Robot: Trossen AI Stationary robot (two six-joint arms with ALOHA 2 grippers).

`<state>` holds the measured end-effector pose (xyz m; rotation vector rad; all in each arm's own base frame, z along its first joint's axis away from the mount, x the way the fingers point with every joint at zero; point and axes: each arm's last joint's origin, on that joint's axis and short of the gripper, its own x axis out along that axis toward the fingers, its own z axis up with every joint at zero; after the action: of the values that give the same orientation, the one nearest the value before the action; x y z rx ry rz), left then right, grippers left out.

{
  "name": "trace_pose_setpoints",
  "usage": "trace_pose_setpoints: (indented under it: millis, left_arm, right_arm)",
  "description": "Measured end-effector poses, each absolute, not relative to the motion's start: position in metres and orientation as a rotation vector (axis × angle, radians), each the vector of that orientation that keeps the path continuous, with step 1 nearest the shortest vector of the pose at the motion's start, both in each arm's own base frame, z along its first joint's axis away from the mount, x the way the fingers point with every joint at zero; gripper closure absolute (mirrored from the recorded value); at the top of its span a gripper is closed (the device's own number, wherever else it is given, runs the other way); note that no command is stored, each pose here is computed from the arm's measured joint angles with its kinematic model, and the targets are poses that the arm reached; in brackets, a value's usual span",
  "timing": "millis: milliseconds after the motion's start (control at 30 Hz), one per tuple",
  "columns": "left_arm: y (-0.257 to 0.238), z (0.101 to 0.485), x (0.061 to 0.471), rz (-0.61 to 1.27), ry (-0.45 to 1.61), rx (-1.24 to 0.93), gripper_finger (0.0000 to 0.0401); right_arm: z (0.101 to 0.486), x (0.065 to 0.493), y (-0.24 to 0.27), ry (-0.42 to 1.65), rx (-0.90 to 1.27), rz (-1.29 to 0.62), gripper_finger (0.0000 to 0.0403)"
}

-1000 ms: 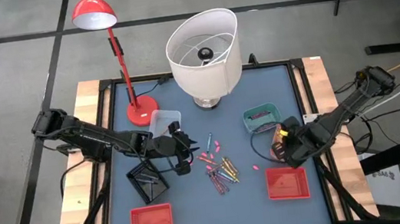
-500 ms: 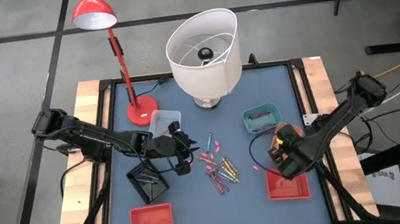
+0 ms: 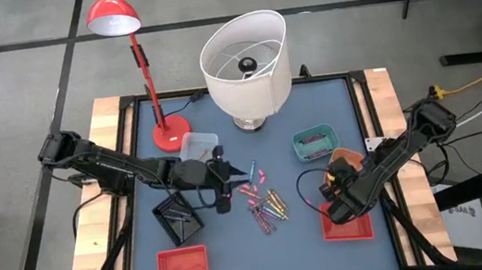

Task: Sort crayons
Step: Put the yellow crayon into the orange bin, then put the orange crayon into the left red bin

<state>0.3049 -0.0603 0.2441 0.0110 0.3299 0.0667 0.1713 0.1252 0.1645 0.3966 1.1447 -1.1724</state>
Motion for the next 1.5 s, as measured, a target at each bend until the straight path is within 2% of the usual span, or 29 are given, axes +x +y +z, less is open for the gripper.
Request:
trace_pose_setpoints:
  millis: [167,367,733,1133,1500]
  left_arm:
    - [-0.063,0.249,0.310,0.020,0.246,0.041,0.0316]
    - [-0.068,0.230,0.325,-0.032,0.243,0.036,0.0316]
    - [-0.068,0.192,0.338,-0.043,0.366,0.054,0.0316]
    - [-0.056,0.164,0.335,-0.012,0.577,0.076,0.0316]
    - [-0.051,0.118,0.339,-0.057,0.744,0.014,0.0316]
  right_arm:
    - [0.162,0.172,0.126,1.146,0.392,-1.176,0.0366]
    - [0.162,0.172,0.126,1.157,0.394,-1.179,0.0354]
    - [0.162,0.171,0.126,1.199,0.405,-1.187,0.0306]
    - [0.165,0.170,0.127,1.255,0.367,-1.163,0.0304]
    - [0.207,0.181,0.135,1.274,0.296,-1.152,0.0303]
